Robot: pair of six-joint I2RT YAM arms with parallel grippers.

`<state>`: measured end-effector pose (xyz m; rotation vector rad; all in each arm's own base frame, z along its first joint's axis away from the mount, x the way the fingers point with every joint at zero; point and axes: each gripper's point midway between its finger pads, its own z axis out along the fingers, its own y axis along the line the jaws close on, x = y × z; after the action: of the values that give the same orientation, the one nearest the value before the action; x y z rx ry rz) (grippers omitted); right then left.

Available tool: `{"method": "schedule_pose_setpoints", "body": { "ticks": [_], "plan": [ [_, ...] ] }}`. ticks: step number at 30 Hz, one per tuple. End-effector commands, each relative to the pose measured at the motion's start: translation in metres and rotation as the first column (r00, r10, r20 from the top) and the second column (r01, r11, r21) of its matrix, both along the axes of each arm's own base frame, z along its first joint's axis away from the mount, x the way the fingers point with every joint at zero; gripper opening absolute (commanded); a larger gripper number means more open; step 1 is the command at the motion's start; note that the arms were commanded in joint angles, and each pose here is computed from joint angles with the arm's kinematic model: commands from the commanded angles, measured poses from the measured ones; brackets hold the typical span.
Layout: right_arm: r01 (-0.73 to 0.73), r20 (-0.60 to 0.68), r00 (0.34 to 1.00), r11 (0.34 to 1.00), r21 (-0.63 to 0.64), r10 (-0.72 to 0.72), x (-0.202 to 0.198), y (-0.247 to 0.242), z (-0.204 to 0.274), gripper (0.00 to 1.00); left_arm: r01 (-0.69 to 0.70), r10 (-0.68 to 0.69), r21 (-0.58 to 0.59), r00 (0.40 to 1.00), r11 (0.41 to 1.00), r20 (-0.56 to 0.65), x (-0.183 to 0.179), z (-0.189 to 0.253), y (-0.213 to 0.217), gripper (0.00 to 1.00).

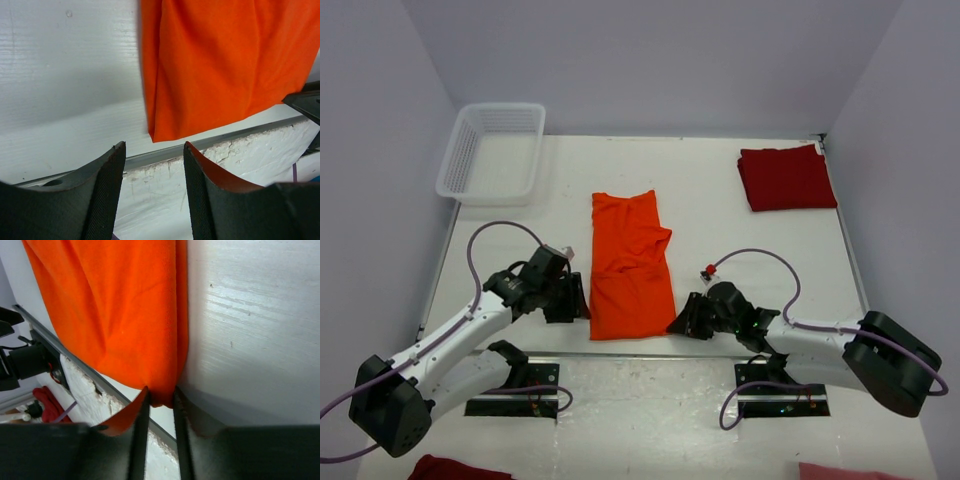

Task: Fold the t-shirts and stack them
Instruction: Grab one side of the 2/3 rectangular tshirt with both arms

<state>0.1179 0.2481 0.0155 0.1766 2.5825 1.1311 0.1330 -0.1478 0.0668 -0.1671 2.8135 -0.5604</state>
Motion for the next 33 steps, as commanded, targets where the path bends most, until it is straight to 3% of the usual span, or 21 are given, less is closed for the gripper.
{"method": "schedule_pose_setpoints", "body": {
  "ticks": [1, 5, 7, 16, 33],
  "plan": [
    [0.007, -0.035, 0.999, 0.992, -0.122, -0.011, -0.009, -0.021, -0.024, 0.18, 0.060, -0.062, -0.057, 0.997, 0.997, -0.043, -0.013, 0.002, -0.010, 0.52],
    [0.002, -0.042, 0.999, 0.992, -0.128, -0.007, -0.010, -0.021, -0.025, 0.02, 0.070, -0.074, -0.084, 0.996, 0.994, -0.048, -0.017, 0.004, -0.014, 0.54],
    [-0.003, -0.047, 0.999, 0.992, -0.129, -0.003, -0.010, -0.020, -0.026, 0.00, 0.075, -0.081, -0.096, 0.995, 0.993, -0.055, -0.019, 0.003, -0.016, 0.59],
    [-0.006, -0.038, 0.999, 0.993, -0.119, 0.002, -0.009, -0.016, -0.021, 0.00, 0.116, -0.134, -0.125, 0.980, 0.985, -0.148, -0.041, -0.019, -0.025, 0.60],
    [0.008, -0.003, 1.000, 0.994, -0.106, -0.008, -0.009, -0.022, -0.010, 0.00, 0.073, -0.094, -0.123, 0.980, 0.990, -0.175, -0.032, -0.043, -0.036, 0.57]
  ]
}}
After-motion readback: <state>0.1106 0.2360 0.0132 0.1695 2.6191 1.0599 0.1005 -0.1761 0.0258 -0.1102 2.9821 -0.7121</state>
